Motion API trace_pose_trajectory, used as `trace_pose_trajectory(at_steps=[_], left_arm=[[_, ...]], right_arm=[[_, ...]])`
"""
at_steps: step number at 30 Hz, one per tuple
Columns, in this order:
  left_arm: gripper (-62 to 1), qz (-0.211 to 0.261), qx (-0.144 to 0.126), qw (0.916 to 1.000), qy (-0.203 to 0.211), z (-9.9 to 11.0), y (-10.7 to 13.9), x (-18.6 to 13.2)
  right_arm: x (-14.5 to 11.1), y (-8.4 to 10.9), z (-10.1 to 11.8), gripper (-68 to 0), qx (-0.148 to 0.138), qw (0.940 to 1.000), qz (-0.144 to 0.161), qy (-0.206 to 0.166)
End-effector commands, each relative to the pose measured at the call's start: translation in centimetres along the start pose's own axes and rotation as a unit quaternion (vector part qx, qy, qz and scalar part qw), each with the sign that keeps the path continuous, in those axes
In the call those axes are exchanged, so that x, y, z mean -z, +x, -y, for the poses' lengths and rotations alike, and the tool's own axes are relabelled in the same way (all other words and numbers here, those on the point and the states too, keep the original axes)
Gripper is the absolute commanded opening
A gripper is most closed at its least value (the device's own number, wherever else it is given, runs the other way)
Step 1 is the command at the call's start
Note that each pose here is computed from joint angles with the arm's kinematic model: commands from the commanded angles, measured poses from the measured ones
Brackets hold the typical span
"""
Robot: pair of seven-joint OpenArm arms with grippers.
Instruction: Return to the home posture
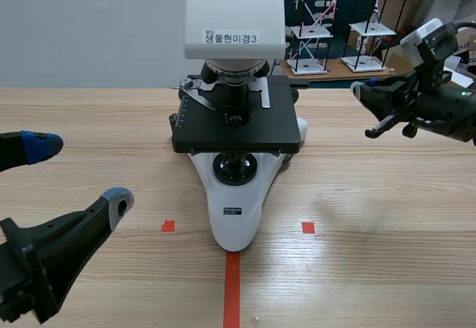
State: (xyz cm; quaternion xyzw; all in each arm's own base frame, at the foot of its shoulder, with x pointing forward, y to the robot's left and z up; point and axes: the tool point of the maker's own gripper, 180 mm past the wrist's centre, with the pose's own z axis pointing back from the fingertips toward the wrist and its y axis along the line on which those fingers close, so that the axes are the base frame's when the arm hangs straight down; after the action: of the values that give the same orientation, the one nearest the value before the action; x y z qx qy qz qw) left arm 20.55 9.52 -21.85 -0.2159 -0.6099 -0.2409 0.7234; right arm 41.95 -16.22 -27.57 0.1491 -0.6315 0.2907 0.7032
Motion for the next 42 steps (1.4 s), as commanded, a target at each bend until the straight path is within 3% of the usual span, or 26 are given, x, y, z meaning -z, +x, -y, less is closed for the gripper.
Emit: trace_pose_trajectory(at_steps=[1,5,9,15,20,23,29,37,42], left_arm=[[1.4,0.01,-0.002,0.9999,0.001,0.0,0.5,0.0],[1.4,0.01,-0.002,0.9999,0.001,0.0,0.5,0.0],[1.4,0.011,-0.002,0.9999,0.001,0.0,0.5,0.0],[1.4,0.011,-0.002,0.9999,0.001,0.0,0.5,0.0],[1.4,0.011,-0.002,0.9999,0.001,0.0,0.5,0.0],[1.4,0.011,-0.002,0.9999,0.001,0.0,0.5,0.0],[1.4,0.011,-0.002,0.9999,0.001,0.0,0.5,0.0],[1.4,0.013,-0.003,0.9999,0.001,0.0,0.6,0.0],[1.4,0.014,-0.002,0.9999,0.001,-0.1,0.6,0.0]], right_arm=[[0.3,2.1,0.6,-67.0,-0.009,0.9996,0.027,0.001],[-0.6,0.9,-0.1,-64.0,-0.006,0.9998,0.018,0.005],[-3.6,0.3,-2.0,-56.8,-0.021,0.9992,0.024,0.024],[-9.5,2.5,-5.6,-39.9,-0.015,0.9969,0.063,0.044],[-13.5,4.7,-7.9,-18.5,-0.022,0.9961,0.074,0.043],[-15.1,6.1,-9.1,-12.6,-0.023,0.9954,0.08,0.046],[-16.8,7.5,-11.4,-6.6,-0.01,0.9949,0.088,0.047],[-17.9,6.4,-13.1,-6.6,0.043,0.9952,0.086,0.017],[-18.3,6.0,-13.8,-6.6,0.055,0.9953,0.079,0.009]])
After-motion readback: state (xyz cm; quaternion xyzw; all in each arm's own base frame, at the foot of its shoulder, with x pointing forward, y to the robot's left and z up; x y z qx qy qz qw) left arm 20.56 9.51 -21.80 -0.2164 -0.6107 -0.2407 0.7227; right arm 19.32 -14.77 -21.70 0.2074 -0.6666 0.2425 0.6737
